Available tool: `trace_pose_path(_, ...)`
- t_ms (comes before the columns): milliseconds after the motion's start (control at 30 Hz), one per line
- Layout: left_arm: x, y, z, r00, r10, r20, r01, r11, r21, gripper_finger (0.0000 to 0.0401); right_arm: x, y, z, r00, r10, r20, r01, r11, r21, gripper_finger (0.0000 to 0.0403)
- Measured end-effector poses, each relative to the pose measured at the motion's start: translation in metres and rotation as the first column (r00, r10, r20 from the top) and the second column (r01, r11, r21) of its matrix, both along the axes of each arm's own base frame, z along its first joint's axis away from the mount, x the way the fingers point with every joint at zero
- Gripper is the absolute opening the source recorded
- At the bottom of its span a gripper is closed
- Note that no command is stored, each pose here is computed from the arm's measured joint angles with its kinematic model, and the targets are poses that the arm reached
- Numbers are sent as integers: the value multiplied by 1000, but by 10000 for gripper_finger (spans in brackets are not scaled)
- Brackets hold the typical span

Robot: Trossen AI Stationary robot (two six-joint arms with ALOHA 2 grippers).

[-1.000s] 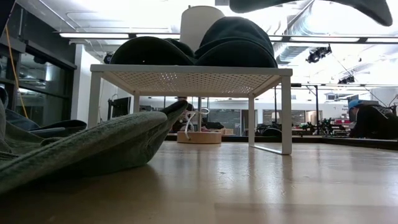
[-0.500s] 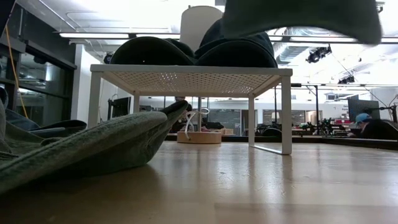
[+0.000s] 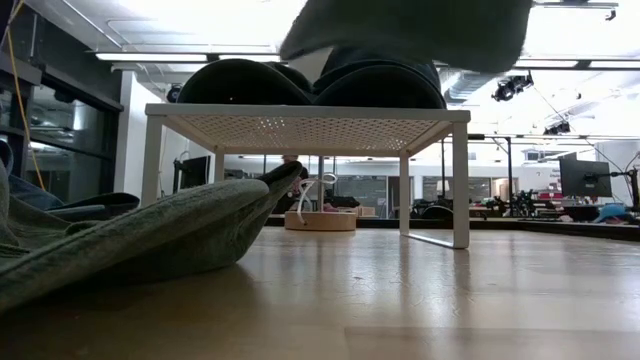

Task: Pick & Place hat
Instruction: Stack the top green cap on the green cap on the shelf

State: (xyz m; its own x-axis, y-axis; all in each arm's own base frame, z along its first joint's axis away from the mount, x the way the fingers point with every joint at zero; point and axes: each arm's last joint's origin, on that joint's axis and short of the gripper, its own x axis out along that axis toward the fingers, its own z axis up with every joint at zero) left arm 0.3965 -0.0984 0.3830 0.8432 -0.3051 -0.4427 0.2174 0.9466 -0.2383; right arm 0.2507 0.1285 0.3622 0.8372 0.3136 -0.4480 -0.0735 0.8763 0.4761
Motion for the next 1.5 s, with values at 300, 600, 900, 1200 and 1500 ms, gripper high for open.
trace_pose_path(300, -30, 2, 9, 988, -82, -133, 83, 997, -2, 199, 41, -1, -20, 999, 52, 13, -52, 997, 65, 0)
trace_pose_path(600, -34, -4, 9, 976, -172, -134, 178, 983, 34, 199, 62, -10, -27, 997, 61, 48, -65, 993, 103, 0)
trace_pose_path(900, -35, -3, 8, 973, -193, -128, 204, 976, 80, 183, 64, -15, -27, 998, 46, 51, -51, 993, 108, 0)
trace_pose_path(1200, -35, -2, 9, 973, -197, -120, 209, 973, 95, 131, 64, -15, -27, 999, 29, 45, -35, 993, 117, 0)
trace_pose_path(1500, -35, -2, 10, 973, -199, -112, 210, 973, 93, 119, 62, -10, -27, 999, 22, 32, -26, 993, 115, 0)
